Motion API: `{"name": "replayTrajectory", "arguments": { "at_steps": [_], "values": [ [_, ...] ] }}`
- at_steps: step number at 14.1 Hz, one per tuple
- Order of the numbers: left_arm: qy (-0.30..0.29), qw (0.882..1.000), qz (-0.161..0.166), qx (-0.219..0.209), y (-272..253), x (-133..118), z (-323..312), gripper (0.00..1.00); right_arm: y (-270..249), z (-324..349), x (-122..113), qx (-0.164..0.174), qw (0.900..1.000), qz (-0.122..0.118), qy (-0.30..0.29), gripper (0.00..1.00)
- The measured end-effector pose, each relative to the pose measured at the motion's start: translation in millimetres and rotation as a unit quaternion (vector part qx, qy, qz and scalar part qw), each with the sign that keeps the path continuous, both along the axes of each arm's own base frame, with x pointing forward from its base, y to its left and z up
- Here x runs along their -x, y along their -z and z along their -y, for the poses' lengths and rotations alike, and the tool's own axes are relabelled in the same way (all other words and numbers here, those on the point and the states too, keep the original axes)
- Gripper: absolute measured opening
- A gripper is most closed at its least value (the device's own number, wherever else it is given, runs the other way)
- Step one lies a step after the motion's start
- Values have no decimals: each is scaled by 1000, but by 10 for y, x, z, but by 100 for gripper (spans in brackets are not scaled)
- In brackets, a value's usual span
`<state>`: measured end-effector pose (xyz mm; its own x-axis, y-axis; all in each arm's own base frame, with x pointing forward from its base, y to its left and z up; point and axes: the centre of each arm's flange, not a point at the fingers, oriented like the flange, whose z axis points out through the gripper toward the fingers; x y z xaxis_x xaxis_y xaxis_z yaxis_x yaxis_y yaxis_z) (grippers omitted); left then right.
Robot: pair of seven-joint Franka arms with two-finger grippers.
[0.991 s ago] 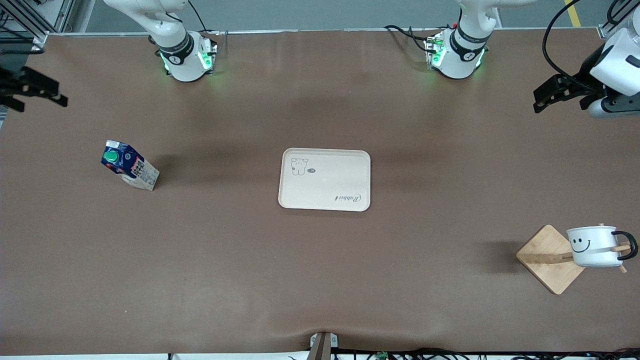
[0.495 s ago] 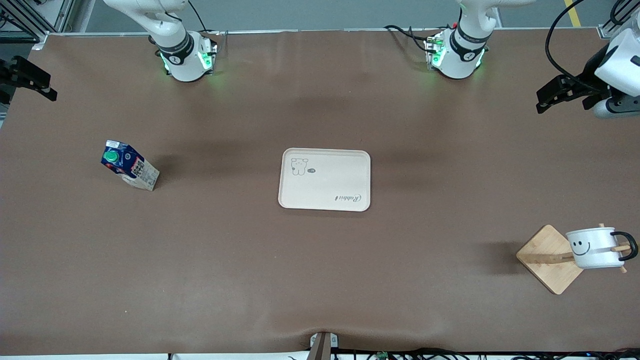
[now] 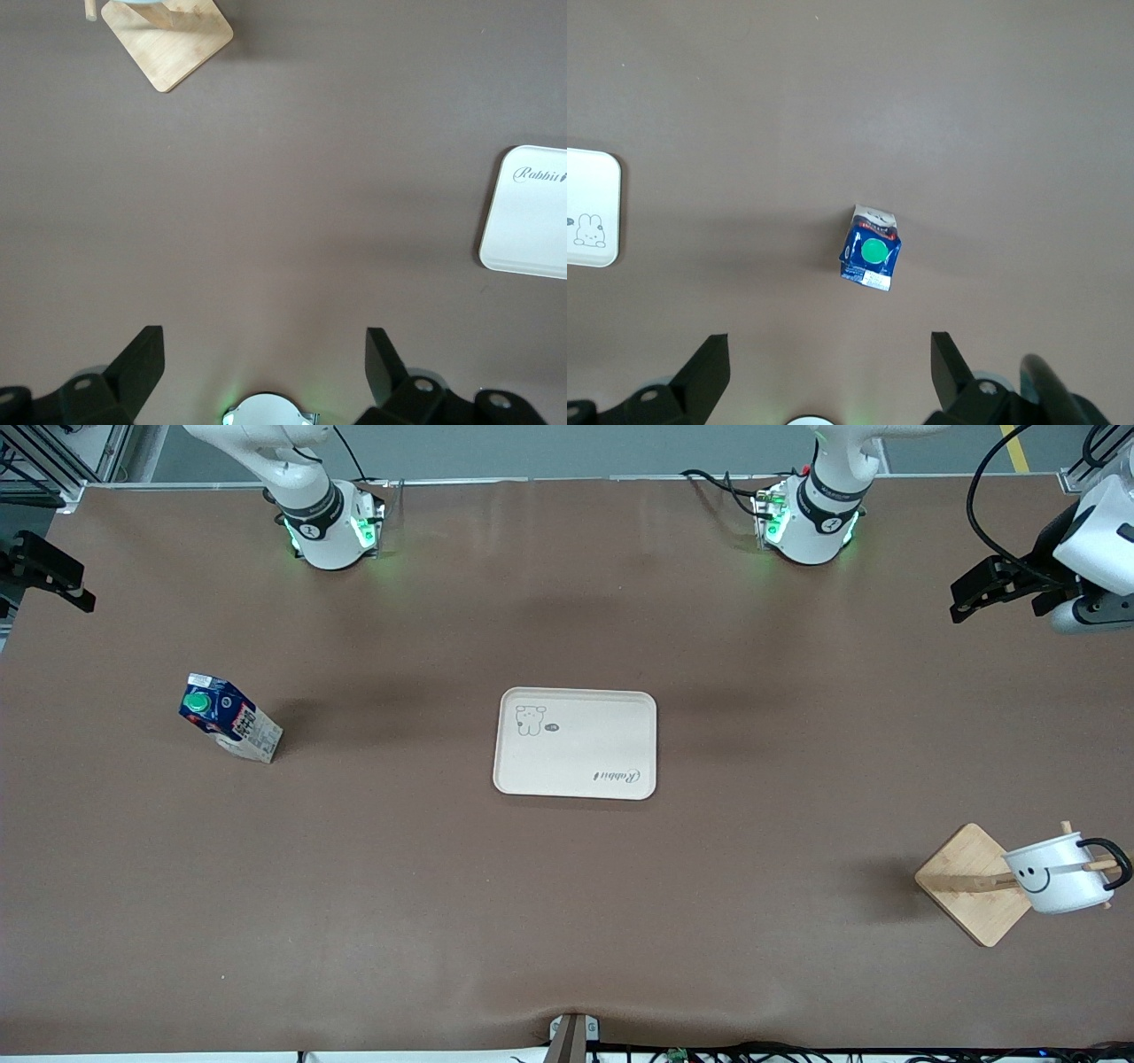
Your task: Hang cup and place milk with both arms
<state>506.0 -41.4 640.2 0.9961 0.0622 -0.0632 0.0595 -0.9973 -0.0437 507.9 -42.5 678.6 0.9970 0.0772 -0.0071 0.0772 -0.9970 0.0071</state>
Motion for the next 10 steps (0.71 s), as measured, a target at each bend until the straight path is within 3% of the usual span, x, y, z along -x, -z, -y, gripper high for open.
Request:
{"name": "replayTrajectory", "arguments": {
  "at_steps": [10],
  "values": [
    [1,1000,16,-1,-163,1,1,100,52,23,-72,10,1000,-8,1,100]
  ]
}}
